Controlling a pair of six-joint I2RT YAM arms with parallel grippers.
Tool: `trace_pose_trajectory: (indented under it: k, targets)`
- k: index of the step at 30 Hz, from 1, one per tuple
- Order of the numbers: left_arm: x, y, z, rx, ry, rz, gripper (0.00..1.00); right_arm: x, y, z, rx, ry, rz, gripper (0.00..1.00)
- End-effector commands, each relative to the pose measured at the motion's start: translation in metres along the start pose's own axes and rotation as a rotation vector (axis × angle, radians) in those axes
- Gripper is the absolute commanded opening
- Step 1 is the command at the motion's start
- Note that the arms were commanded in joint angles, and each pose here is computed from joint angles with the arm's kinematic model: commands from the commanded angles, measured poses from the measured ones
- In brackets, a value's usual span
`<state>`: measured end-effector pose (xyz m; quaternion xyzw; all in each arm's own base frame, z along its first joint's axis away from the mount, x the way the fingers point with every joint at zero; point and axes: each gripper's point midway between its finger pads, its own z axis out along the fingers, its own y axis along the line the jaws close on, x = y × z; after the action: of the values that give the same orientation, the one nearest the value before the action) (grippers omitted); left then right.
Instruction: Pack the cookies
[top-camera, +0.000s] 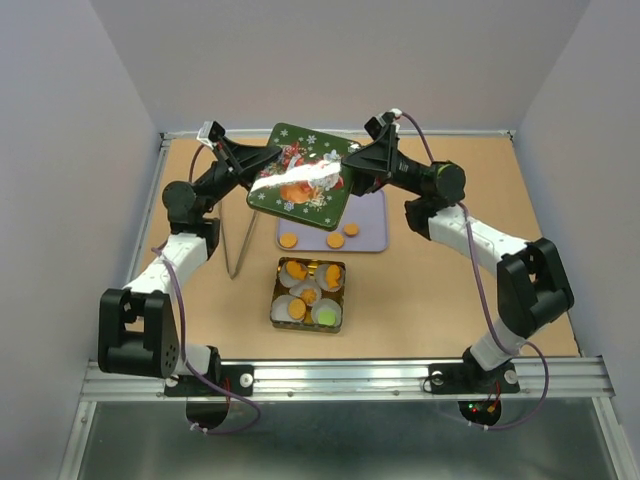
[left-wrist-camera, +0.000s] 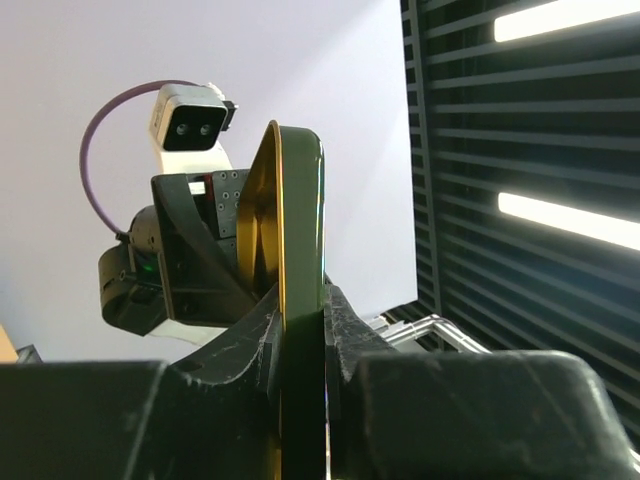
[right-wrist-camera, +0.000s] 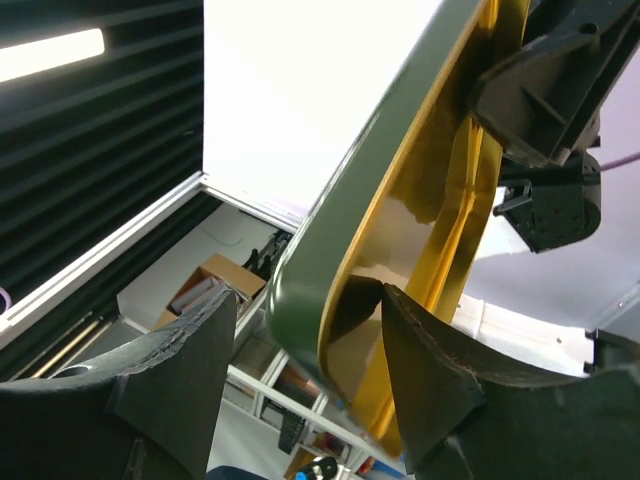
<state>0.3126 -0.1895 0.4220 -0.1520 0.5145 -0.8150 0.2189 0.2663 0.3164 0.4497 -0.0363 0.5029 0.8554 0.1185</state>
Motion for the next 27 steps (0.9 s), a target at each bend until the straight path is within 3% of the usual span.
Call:
trace_pose_trajectory:
  k: [1,5,9,13,16,21,27]
  targets:
    - [0.087,-0.078,-0.044,0.393,0.224,0.500,0.00,0.031,0.029,-0.007,-0.050,0.043,-0.057,0.65]
    - [0.084,-0.070,-0.046,0.331,0.195,0.537,0.00,0.031,0.001,-0.013,0.082,0.013,-0.054,0.65]
    - [0.080,-0.060,-0.044,0.246,0.154,0.568,0.00,0.021,-0.043,-0.020,0.344,-0.038,-0.016,0.55]
    - [0.074,-0.043,-0.046,0.144,0.097,0.600,0.00,0.014,-0.072,-0.031,0.522,-0.062,-0.059,0.37]
    - [0.068,-0.023,-0.051,0.041,0.049,0.627,0.00,0.015,-0.085,-0.039,0.551,-0.083,-0.026,0.29]
    - [0.061,0.022,-0.066,-0.140,0.018,0.586,0.00,0.017,-0.099,-0.051,0.583,-0.114,-0.007,0.25]
    - [0.038,0.097,-0.096,-0.459,-0.014,0.603,0.29,0.026,-0.115,-0.066,0.619,-0.130,0.025,0.23]
